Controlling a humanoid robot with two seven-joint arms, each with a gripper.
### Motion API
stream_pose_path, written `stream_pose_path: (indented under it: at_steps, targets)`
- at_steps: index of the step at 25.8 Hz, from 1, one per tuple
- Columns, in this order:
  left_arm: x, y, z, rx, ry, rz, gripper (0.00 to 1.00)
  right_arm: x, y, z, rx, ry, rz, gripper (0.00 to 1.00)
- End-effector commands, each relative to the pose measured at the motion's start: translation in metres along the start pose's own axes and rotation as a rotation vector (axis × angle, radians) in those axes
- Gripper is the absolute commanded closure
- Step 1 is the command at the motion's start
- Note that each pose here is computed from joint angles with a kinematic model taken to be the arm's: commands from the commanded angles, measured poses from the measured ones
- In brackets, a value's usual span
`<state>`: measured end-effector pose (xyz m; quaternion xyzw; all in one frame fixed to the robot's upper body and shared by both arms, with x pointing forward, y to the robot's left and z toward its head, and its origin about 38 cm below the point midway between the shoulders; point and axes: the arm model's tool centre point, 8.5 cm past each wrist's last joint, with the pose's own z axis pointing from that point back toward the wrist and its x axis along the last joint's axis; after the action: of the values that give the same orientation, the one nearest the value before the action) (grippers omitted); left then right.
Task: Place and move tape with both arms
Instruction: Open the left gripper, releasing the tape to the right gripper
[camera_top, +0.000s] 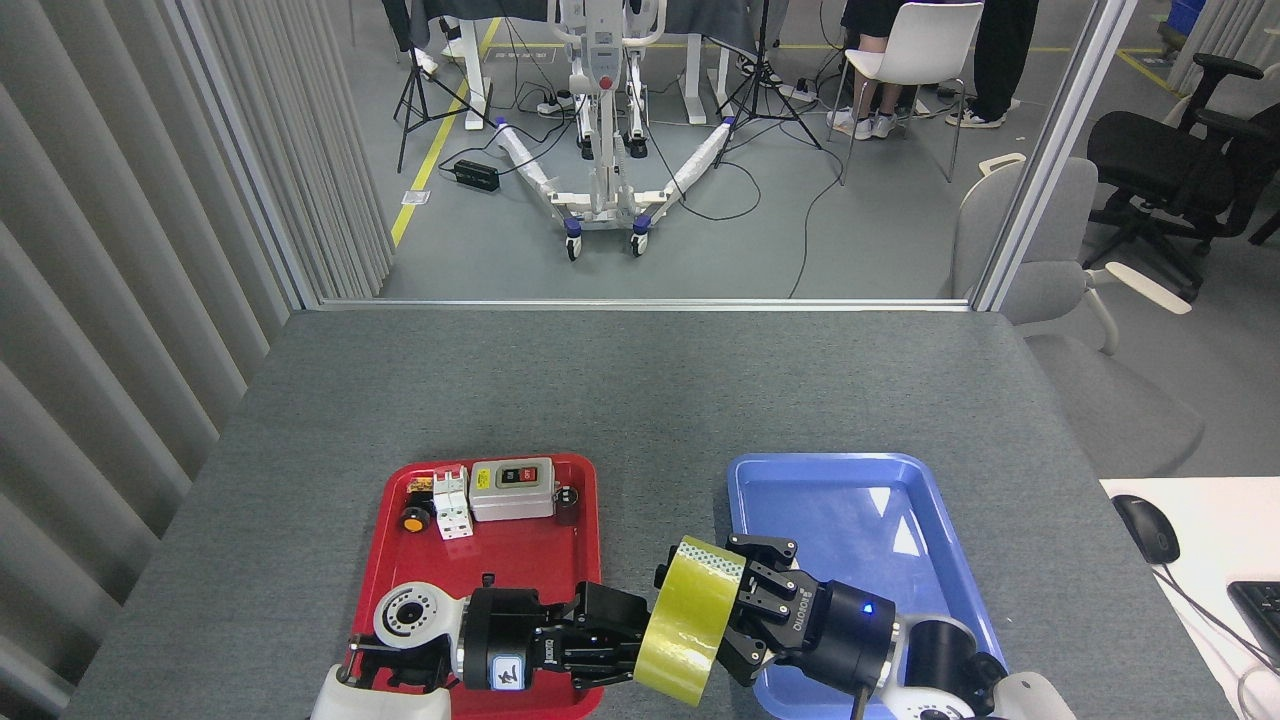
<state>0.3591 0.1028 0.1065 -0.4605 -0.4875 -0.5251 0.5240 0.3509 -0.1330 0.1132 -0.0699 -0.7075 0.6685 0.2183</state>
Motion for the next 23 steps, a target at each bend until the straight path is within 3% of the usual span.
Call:
stream_pose_path:
  at_steps: [1,3,6,10,14,17,23]
  targets:
    - [0.0,0.001,0.001,0.007,0.0,-0.004,1.0,0.0,0.001,0.0,0.01,-0.002,0.001,0.75]
    - [-0.002,0.002,0.003,0.021,0.005,-0.016,1.0,0.0,0.001,0.001,0.011,-0.002,0.002,0.75]
    - [-0.009,0.003,0.002,0.025,0.074,-0.06,0.77,0.0,0.002,0.001,0.011,-0.002,0.0,0.75]
    - [-0.015,0.003,0.003,0.026,0.149,-0.136,0.36,0.0,0.002,0.001,0.011,-0.002,0.0,0.75]
    - [-0.017,0.003,0.003,0.026,0.151,-0.133,0.1,0.001,0.002,0.0,0.009,-0.003,-0.001,0.75]
    - [-0.017,0.003,0.003,0.025,0.151,-0.133,0.02,0.001,0.001,-0.001,0.007,-0.004,-0.002,0.75]
    - [-0.017,0.003,0.003,0.028,0.149,-0.131,0.01,0.002,0.001,-0.002,0.004,-0.005,-0.004,0.78]
